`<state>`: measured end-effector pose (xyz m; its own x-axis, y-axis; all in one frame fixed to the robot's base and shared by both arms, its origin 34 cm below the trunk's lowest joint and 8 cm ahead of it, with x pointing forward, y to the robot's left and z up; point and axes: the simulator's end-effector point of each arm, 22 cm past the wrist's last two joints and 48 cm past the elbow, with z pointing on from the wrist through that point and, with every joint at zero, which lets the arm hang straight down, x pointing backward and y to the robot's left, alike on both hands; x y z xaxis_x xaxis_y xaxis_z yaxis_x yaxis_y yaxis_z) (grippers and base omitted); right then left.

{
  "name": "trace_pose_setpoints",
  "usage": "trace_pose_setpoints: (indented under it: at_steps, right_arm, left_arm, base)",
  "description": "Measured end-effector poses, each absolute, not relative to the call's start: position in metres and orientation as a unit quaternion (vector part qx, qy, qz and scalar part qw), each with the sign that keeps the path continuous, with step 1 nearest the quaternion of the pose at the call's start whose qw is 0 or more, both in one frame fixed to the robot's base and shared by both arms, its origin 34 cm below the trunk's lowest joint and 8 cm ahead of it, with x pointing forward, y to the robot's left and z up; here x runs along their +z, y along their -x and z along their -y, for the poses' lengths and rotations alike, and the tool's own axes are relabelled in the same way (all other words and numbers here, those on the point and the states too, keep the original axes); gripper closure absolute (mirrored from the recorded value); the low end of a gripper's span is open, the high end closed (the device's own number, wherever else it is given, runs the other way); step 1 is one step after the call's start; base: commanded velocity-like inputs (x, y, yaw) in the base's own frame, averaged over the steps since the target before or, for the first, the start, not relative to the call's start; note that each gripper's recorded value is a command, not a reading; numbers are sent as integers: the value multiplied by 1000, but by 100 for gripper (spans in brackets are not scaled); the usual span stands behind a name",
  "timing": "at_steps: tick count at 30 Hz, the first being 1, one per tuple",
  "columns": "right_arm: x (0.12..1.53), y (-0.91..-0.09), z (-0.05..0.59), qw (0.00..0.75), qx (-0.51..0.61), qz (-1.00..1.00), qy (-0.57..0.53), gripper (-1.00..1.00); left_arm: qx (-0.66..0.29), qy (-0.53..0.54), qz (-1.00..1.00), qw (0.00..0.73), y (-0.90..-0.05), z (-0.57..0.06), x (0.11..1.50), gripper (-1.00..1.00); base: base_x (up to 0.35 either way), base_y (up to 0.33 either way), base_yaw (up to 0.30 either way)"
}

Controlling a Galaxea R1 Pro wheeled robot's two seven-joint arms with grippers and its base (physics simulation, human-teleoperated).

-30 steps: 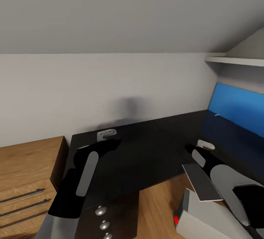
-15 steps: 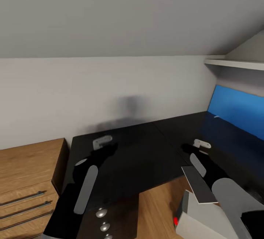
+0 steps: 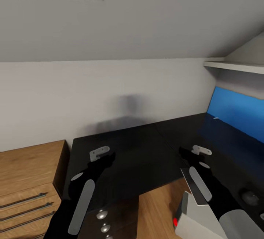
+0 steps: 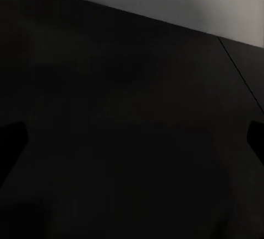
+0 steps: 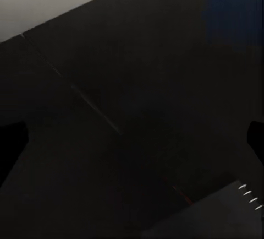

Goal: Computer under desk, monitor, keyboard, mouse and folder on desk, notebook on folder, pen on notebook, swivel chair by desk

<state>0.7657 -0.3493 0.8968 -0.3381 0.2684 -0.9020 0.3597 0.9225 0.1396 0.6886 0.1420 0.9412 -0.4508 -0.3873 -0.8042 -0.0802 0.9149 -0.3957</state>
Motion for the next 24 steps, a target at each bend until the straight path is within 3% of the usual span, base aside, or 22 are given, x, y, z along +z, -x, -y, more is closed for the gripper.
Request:
trace_pose_setpoints:
  at_steps: [14, 24]
  right_arm:
    - [941, -758, 327, 568, -18, -801, -190, -100]
    - [954, -757, 325, 568, -19, -801, -189, -100]
  left_arm:
    - [-141, 144, -845, 495, -681, -147, 946, -100]
    - [-142, 144, -846, 494, -680, -147, 958, -100]
  base:
    - [-17, 0, 11]
    - [-271, -58, 234]
